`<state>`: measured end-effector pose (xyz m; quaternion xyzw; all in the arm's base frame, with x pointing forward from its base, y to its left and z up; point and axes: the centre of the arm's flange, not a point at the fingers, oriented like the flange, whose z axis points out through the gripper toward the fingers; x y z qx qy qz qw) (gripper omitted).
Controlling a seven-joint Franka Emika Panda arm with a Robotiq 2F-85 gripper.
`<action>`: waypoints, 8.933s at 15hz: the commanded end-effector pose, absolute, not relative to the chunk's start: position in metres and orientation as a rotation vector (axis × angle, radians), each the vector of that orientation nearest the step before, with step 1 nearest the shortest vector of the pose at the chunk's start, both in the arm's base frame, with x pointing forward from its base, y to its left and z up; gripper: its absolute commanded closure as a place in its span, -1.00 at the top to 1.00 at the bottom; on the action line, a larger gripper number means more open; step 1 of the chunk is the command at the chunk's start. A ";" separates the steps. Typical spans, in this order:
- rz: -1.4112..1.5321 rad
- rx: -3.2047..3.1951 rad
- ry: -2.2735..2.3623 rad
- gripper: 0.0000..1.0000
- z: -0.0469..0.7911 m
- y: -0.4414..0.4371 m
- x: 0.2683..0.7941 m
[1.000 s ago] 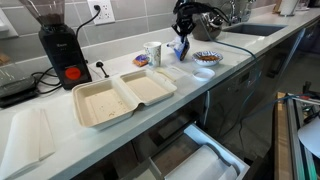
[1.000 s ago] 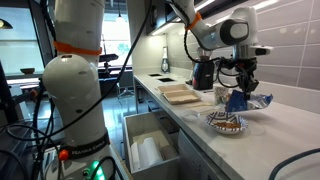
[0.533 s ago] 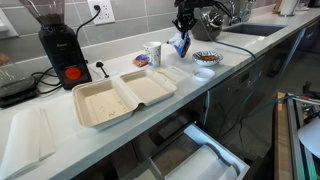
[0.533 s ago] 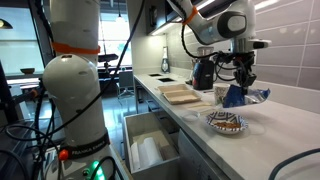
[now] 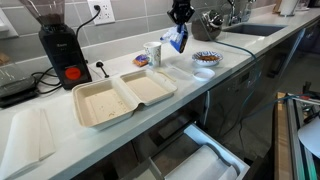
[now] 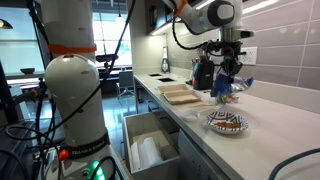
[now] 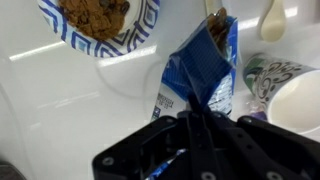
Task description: Pour some of the contents of the blue packet into the foam pack
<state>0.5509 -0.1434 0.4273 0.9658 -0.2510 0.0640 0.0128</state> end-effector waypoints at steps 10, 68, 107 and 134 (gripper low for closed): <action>0.223 3.139 -0.221 -0.99 0.466 -0.019 0.543; 0.583 2.983 0.220 -0.99 0.480 0.225 0.605; 0.824 2.996 0.275 -0.99 0.461 0.247 0.591; 0.871 3.217 0.128 -0.99 0.465 0.204 0.592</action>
